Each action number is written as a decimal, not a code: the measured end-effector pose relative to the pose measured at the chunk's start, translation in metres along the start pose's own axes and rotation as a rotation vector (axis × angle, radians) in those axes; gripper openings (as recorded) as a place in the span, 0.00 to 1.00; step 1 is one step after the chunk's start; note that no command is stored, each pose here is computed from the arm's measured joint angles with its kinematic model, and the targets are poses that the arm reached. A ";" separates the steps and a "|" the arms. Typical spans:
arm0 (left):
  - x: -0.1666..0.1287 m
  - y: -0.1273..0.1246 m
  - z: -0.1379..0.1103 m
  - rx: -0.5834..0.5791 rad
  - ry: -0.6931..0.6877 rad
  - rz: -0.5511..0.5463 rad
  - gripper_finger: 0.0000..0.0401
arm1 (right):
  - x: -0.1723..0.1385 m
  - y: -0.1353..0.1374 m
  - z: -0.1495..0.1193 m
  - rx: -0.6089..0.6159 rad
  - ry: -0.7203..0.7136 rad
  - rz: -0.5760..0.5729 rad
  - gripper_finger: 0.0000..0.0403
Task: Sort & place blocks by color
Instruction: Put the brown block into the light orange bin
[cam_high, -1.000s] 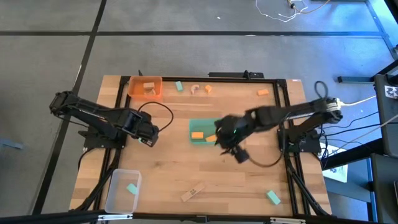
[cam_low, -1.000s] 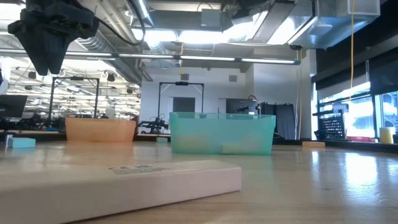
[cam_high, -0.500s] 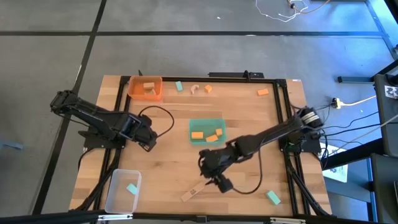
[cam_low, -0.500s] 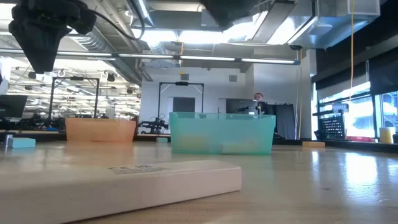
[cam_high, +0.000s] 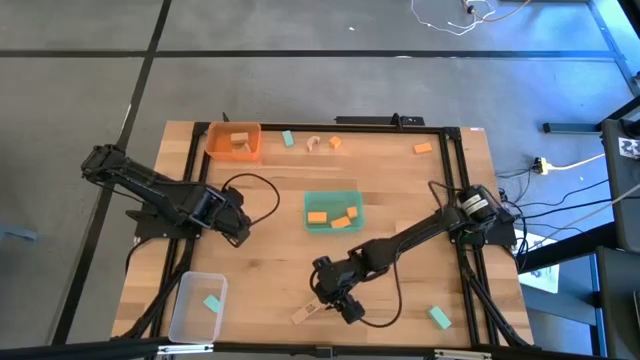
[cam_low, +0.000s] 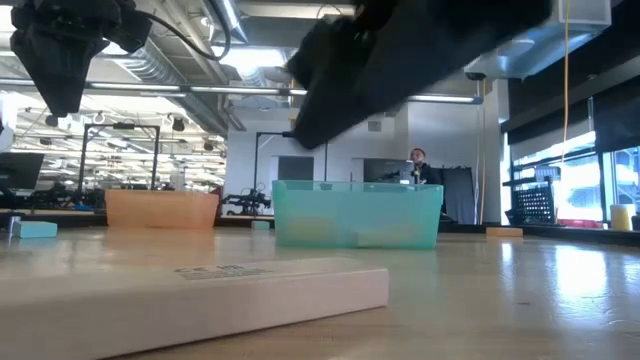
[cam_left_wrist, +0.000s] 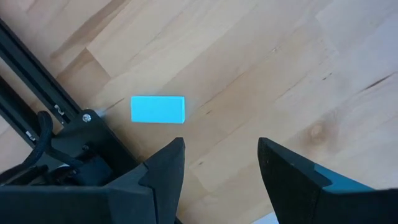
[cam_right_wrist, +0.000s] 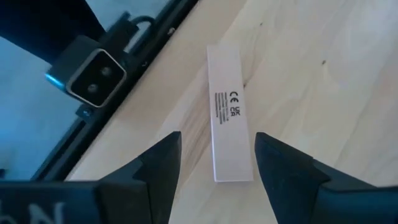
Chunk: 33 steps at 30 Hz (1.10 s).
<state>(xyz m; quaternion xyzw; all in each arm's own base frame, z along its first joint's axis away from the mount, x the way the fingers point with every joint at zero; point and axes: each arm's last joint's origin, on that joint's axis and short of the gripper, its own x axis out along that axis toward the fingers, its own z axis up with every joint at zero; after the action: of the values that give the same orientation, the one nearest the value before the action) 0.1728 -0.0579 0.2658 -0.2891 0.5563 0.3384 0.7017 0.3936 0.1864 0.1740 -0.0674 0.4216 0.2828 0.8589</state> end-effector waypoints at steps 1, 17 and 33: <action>0.000 0.000 0.000 -0.001 0.000 0.000 0.48 | 0.004 -0.001 -0.002 -0.001 0.005 -0.005 0.51; 0.000 0.000 0.000 0.024 -0.001 -0.004 0.48 | 0.037 -0.007 -0.018 -0.020 0.038 -0.011 0.51; 0.000 0.000 0.000 0.025 -0.001 -0.004 0.48 | 0.055 -0.013 -0.029 0.019 0.081 -0.102 0.47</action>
<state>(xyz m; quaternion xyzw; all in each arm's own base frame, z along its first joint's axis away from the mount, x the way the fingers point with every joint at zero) 0.1733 -0.0580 0.2658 -0.2814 0.5595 0.3302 0.7062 0.4070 0.1885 0.1120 -0.0922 0.4547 0.2319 0.8550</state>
